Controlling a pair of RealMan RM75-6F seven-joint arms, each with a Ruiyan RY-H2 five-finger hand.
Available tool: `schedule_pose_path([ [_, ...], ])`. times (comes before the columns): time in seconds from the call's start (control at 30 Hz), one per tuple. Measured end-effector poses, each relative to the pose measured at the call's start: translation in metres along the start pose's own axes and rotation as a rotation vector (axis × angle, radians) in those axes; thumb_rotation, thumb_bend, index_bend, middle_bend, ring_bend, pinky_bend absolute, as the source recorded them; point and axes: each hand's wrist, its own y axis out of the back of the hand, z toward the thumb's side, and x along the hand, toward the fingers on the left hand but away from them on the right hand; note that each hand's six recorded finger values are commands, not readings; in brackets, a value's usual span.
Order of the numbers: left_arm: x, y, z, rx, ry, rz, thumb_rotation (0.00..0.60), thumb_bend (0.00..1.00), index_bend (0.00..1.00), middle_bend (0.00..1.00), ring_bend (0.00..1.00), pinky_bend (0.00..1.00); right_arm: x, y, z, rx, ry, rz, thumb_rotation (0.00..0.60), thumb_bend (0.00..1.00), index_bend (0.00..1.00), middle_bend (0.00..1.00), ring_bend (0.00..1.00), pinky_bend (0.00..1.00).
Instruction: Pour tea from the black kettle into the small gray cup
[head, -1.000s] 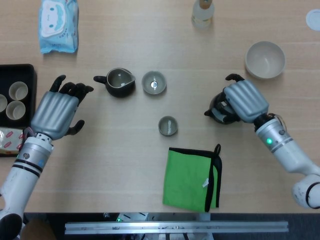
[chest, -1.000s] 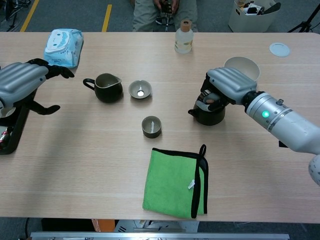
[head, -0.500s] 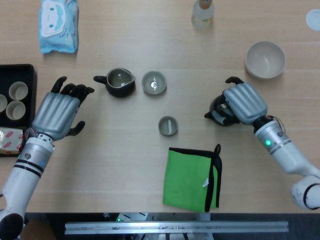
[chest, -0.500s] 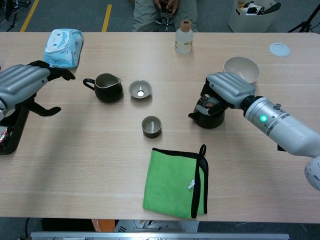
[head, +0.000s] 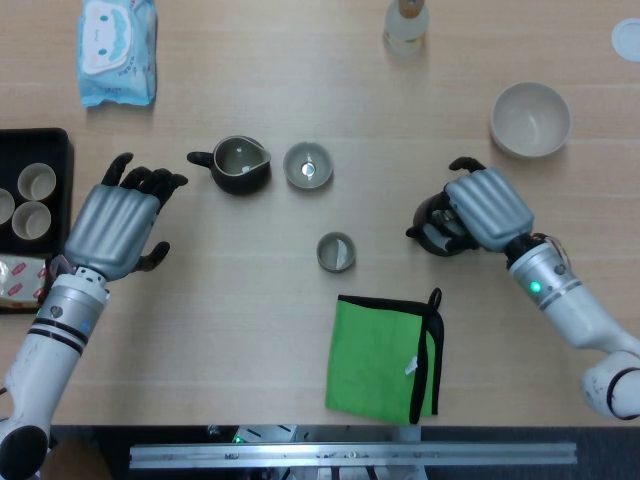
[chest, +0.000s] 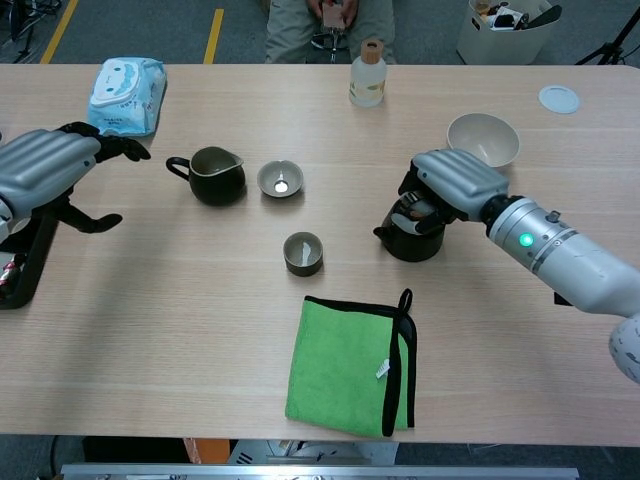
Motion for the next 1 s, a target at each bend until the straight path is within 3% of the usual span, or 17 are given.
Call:
schedule_pose_path([
  [0.17,0.001,0.0,0.001,0.002,-0.002,0.0,0.6,0.28,0.17,0.21,0.19,0.09,0.002,0.001,-0.001,0.002,0.004,0.01,0.529,0.3,0.84,0.74,0.73,0.22],
  [0.43,0.001,0.0,0.002,0.004,-0.003,0.0,0.6,0.28,0.17,0.21,0.19,0.09,0.005,0.004,-0.001,0.009,0.009,0.033,0.525,0.29,0.65,0.58,0.56,0.19],
  [0.73,0.001,0.001,0.002,0.003,-0.005,0.002,0.6,0.28,0.17,0.21,0.19,0.09,0.01,0.017,0.001,0.014,0.024,0.033,0.499,0.28,0.54,0.47,0.44,0.18],
  [1.0,0.002,0.002,0.002,0.002,-0.005,0.003,0.6,0.28,0.17,0.21,0.19,0.09,0.015,0.023,0.003,0.056,0.035,0.048,0.477,0.27,0.37,0.33,0.25,0.12],
])
